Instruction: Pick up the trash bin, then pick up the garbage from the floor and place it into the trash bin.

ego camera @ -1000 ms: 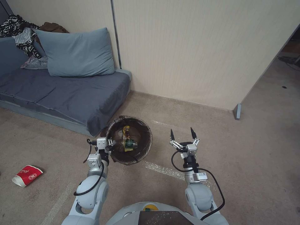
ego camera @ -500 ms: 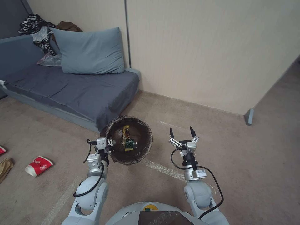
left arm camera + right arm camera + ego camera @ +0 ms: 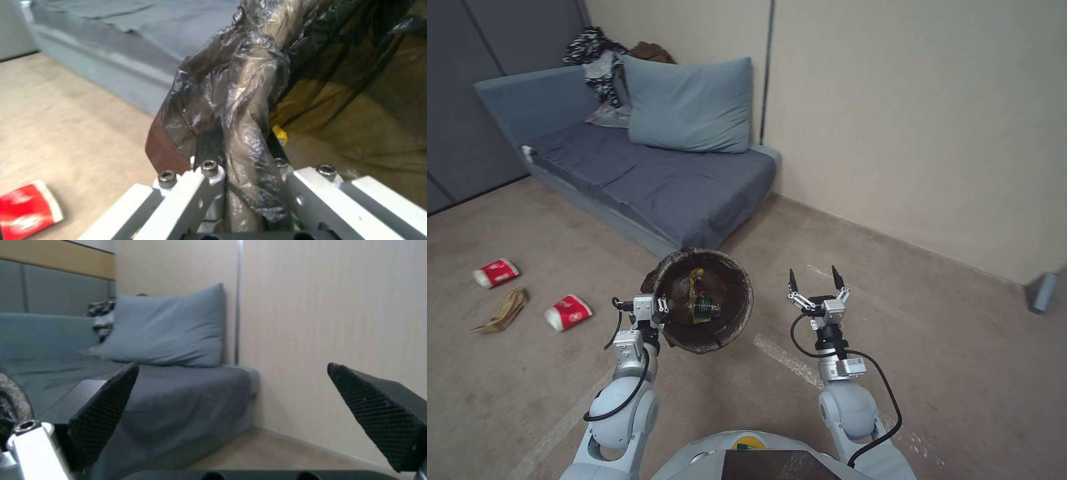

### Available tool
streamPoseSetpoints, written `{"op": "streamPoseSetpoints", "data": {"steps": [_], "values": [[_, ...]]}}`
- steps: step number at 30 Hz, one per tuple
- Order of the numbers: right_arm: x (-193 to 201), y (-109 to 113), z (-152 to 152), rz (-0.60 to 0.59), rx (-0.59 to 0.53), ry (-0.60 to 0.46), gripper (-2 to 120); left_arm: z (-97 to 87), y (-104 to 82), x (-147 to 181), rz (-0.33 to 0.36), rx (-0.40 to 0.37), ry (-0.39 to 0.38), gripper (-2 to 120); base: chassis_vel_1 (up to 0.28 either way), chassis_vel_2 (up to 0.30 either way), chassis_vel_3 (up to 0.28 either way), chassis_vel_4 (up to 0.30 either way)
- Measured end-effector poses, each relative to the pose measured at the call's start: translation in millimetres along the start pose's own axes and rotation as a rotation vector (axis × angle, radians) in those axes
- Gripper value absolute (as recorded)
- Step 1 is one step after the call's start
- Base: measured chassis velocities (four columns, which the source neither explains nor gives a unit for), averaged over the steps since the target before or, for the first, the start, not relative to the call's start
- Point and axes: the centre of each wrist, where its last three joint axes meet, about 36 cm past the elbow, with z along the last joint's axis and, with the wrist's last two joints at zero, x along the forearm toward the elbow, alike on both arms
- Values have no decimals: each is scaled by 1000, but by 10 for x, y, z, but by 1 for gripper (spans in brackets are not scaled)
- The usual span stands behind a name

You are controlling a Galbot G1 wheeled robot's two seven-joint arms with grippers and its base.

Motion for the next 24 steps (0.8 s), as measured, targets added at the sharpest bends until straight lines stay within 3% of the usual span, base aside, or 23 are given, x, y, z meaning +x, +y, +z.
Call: {"op": "streamPoseSetpoints", "data": {"steps": [24], "values": [[-2,28,12,-24,-14,5,100,21,6,-17,3,4,3,3,127,128,122,125]]}}
